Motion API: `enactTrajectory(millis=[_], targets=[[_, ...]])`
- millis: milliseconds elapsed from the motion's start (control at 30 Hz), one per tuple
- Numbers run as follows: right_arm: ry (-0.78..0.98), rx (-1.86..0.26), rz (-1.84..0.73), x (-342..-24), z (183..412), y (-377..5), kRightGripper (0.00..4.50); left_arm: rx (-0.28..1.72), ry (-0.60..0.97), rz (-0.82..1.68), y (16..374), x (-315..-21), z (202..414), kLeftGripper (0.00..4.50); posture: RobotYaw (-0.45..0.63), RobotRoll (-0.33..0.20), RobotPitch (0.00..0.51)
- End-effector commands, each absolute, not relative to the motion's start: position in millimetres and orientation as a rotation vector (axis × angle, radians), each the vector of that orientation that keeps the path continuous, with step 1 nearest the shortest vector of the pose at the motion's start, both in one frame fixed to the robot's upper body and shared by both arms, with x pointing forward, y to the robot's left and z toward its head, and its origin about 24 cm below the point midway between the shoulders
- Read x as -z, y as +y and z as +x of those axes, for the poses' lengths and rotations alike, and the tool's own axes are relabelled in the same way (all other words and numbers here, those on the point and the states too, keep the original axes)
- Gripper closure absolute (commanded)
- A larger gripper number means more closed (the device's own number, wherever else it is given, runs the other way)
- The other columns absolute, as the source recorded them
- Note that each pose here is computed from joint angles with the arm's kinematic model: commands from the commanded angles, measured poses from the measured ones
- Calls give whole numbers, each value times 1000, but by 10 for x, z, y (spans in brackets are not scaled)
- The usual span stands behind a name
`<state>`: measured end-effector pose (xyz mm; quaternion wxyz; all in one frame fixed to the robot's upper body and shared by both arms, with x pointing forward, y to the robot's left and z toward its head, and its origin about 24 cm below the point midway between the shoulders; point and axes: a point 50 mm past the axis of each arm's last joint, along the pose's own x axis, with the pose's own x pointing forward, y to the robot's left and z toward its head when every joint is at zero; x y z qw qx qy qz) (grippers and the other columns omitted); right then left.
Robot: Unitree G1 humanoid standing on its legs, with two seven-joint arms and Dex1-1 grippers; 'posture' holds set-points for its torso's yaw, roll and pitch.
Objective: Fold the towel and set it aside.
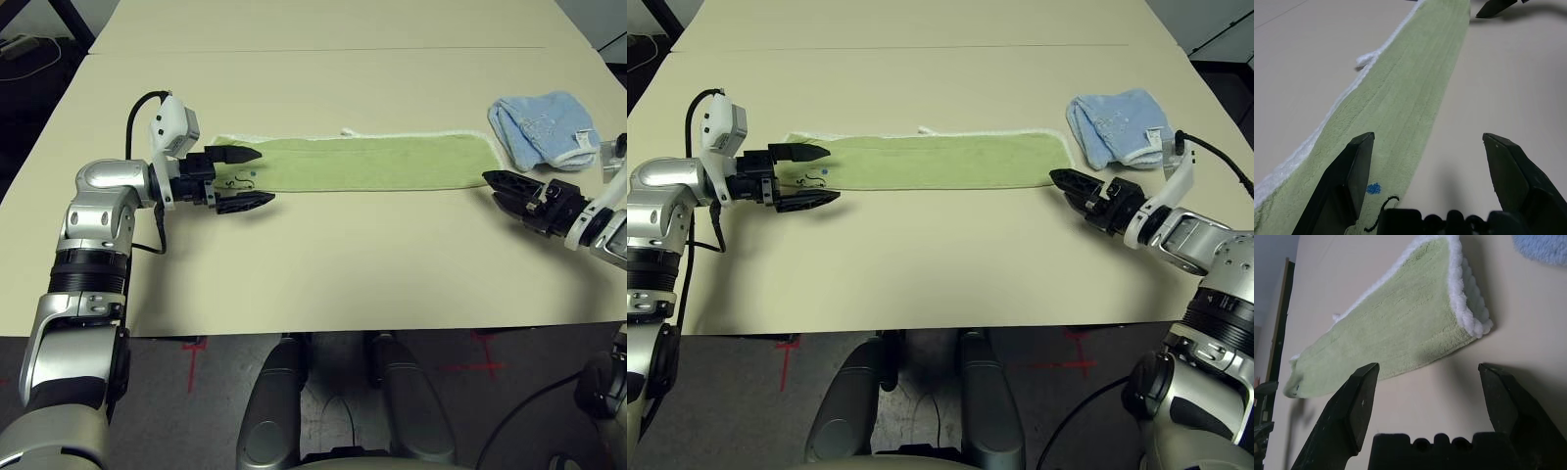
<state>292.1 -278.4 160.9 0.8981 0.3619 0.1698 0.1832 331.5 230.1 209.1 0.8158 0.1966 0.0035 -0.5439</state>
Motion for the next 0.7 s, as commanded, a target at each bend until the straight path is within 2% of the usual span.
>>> enactTrajectory(millis=[33, 533, 633, 700], targets=[[341, -333, 752, -1564, 2945, -2788, 44, 1175, 11, 424, 2277, -2082, 3291, 0, 54, 0, 257], [299, -289, 747, -1502, 3134, -2687, 44, 1171, 25, 429, 2287, -2077, 3269, 0, 60, 0, 260], [309, -279, 740, -1482, 3131, -2686, 676, 1171, 26, 431, 2287, -2079, 3269, 0, 59, 0, 259], [312, -277, 738, -1477, 3130, -2684, 1388, 1171, 27, 431, 2287, -2079, 3269, 0, 58, 0, 259]])
